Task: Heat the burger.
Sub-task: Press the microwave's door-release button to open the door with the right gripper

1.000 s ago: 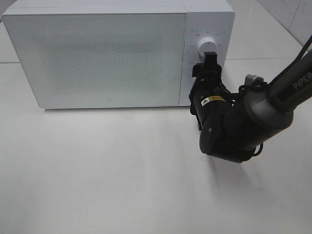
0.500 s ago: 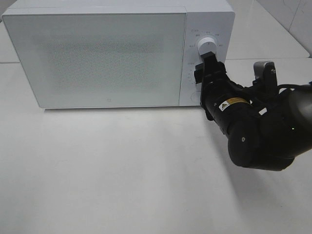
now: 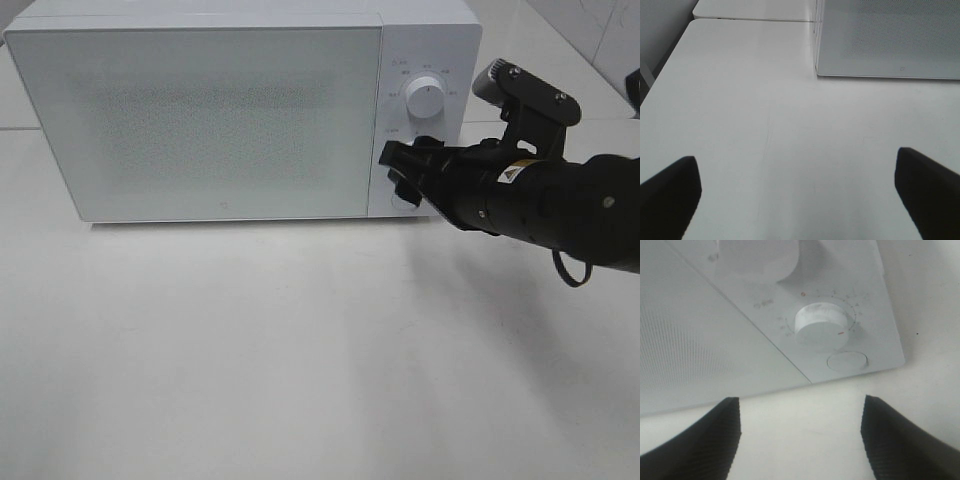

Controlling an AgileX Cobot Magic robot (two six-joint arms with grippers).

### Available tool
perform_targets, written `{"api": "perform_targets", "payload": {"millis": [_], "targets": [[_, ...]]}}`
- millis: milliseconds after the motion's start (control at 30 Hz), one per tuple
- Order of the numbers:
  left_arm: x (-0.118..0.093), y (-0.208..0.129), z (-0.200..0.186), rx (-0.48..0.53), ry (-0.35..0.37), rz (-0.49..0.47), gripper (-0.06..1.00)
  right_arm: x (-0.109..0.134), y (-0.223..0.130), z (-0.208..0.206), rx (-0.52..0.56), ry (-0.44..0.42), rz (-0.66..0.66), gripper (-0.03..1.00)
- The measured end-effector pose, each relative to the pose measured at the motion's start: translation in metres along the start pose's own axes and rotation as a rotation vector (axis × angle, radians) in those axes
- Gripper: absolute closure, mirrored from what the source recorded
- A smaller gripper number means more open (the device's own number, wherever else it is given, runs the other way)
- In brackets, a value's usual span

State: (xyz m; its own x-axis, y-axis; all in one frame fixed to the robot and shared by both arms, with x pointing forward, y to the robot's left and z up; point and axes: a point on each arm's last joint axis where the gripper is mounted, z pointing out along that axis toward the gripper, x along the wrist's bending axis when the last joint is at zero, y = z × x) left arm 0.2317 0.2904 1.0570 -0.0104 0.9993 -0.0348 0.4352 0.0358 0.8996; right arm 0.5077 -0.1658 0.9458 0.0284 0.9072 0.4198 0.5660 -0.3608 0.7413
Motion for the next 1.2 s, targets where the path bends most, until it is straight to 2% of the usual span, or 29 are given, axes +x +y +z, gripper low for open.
{"api": "perform_targets", "payload": {"millis": [33,100,133,267,300,367,433,667,867,1200], "targets": [[0.0,0.0,0.0,0.0,0.0,0.0,-0.03,-0.001,0.001,-0.005,0.061,0.004,-0.073,0.28],[0.0,0.0,0.0,0.0,0.0,0.0,-0.03,-0.002,0.002,-0.008,0.087,0.008,-0.108,0.28],[0.0,0.0,0.0,0.0,0.0,0.0,-0.03,-0.004,0.004,-0.014,0.132,0.018,-0.166,0.28],[0.0,0.0,0.0,0.0,0.0,0.0,-0.03,-0.006,0.007,-0.024,0.201,0.035,-0.238,0.28],[0.0,0.0,0.0,0.0,0.0,0.0,-0.03,-0.009,0.006,-0.03,0.258,0.043,-0.287,0.28],[0.0,0.0,0.0,0.0,0.0,0.0,-0.03,-0.01,0.007,-0.034,0.286,0.045,-0.31,0.28],[0.0,0.0,0.0,0.0,0.0,0.0,-0.03,-0.014,0.007,-0.045,0.365,0.048,-0.374,0.28],[0.0,0.0,0.0,0.0,0.0,0.0,-0.03,-0.005,0.023,-0.07,0.5,0.06,-0.527,0.28],[0.0,0.0,0.0,0.0,0.0,0.0,-0.03,-0.002,0.034,-0.098,0.55,0.059,-0.586,0.28],[0.0,0.0,0.0,0.0,0.0,0.0,-0.03,-0.002,0.045,-0.159,0.51,0.094,-0.609,0.28]]}}
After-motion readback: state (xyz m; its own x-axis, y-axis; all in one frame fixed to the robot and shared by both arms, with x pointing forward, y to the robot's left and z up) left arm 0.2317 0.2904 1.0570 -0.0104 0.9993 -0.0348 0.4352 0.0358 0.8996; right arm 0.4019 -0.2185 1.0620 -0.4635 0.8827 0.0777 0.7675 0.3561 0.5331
